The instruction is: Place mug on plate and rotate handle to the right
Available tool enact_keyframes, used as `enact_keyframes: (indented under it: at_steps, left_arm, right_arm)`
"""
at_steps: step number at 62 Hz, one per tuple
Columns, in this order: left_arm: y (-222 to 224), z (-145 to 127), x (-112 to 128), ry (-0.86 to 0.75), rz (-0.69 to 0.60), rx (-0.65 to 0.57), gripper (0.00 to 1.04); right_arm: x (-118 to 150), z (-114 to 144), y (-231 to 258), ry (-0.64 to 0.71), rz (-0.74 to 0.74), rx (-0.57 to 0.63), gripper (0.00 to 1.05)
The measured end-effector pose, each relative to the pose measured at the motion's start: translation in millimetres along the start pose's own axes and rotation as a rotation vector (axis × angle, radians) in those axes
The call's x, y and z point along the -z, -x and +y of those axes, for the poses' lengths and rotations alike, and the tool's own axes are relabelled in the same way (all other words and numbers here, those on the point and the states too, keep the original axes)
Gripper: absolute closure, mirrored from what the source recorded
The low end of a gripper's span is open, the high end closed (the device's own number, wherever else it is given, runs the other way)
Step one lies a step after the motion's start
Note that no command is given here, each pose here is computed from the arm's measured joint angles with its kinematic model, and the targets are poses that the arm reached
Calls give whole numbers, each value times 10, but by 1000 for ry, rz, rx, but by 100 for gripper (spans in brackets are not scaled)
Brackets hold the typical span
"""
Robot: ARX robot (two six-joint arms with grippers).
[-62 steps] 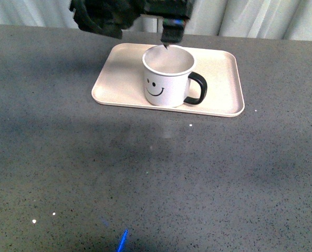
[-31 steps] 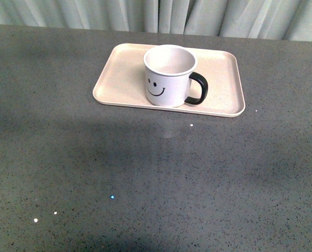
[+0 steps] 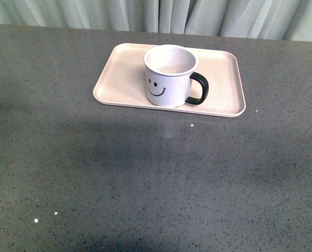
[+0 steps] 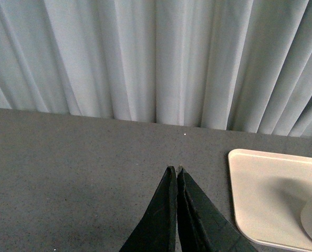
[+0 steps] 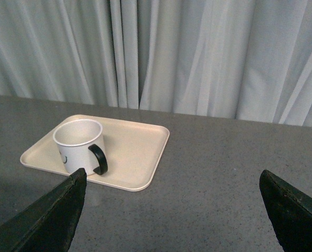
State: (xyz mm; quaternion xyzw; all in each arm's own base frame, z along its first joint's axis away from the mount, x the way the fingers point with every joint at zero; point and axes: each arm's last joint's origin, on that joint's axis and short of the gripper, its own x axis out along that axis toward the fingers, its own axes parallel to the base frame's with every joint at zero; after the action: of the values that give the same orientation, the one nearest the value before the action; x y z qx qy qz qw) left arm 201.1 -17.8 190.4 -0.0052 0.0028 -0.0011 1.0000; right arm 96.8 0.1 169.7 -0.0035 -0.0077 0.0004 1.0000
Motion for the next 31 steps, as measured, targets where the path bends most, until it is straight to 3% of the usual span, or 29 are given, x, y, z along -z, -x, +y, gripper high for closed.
enact_keyframes:
  at_steps: [31]
  left_arm:
    - [465,172,160,-2,4,2,103]
  right_arm:
    - [0,0,0,0,0,0,9]
